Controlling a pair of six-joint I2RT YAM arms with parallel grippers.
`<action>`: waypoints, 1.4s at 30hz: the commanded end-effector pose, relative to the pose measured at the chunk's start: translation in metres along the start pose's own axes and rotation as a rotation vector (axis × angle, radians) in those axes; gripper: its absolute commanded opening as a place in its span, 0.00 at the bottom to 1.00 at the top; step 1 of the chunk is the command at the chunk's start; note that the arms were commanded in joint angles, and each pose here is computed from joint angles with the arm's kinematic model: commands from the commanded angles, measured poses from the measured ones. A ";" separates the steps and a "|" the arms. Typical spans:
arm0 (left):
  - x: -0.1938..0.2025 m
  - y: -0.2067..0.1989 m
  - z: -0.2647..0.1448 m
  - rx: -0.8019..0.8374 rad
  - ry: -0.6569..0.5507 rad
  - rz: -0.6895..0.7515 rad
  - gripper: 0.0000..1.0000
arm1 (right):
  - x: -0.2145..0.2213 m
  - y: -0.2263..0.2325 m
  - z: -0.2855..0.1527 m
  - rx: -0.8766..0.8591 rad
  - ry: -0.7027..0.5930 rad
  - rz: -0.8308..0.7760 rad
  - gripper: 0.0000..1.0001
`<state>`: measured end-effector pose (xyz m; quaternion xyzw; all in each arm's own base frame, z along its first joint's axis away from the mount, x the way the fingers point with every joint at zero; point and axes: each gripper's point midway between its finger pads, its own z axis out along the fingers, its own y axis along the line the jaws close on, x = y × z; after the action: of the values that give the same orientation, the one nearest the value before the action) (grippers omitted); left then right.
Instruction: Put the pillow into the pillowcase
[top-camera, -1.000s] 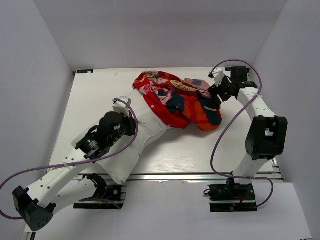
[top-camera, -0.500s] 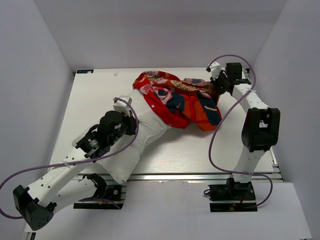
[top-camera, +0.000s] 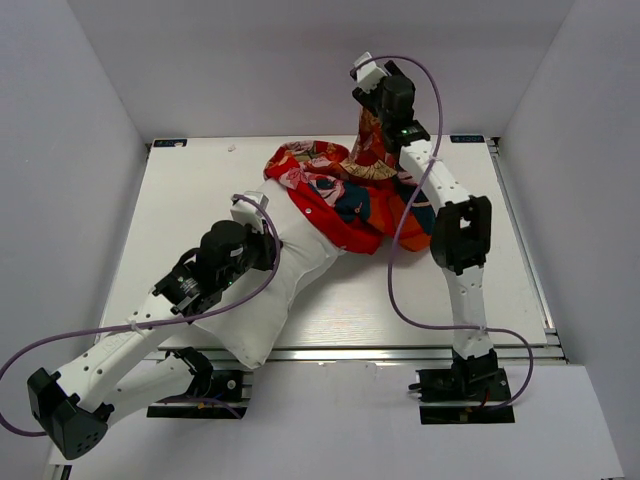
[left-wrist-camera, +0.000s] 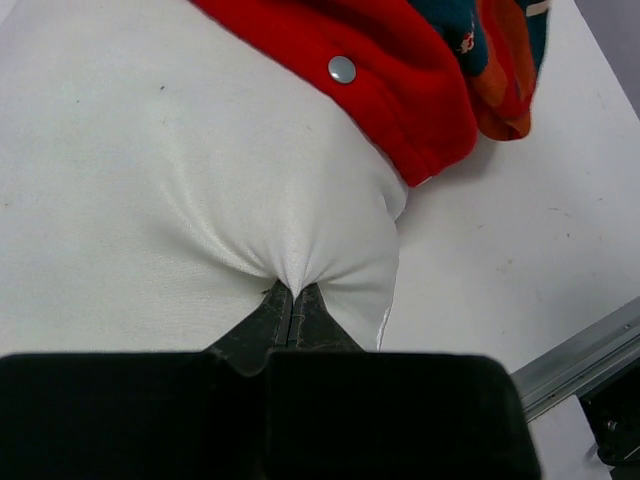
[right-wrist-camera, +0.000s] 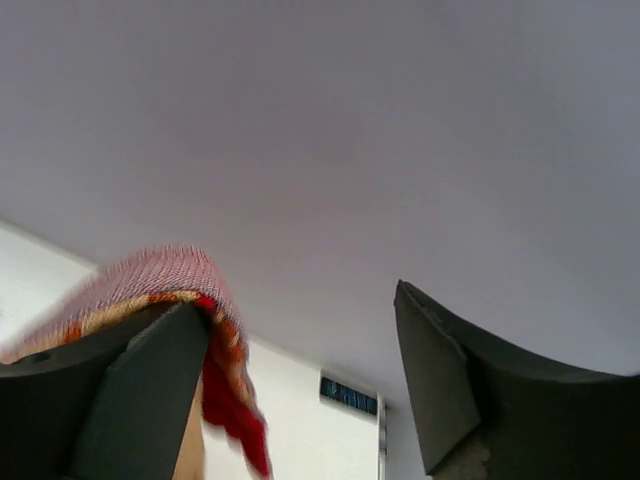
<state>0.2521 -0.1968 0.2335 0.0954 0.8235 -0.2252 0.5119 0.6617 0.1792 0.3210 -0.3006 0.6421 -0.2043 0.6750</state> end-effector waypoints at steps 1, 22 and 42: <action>-0.047 -0.024 -0.009 0.101 -0.143 -0.043 0.00 | 0.037 -0.060 -0.010 0.172 0.172 0.029 0.78; -0.106 -0.023 -0.012 0.401 -0.197 -0.599 0.00 | -0.054 0.118 -0.386 -1.136 -0.246 0.200 0.82; -0.124 -0.025 -0.013 0.484 -0.183 -0.692 0.00 | 0.013 0.190 -0.280 -0.801 0.035 0.106 0.79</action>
<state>0.2945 -0.2039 0.2965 -0.1271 0.7378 -0.5362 0.3899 0.3305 0.2628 0.1611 -0.5258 0.7048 0.1296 0.4583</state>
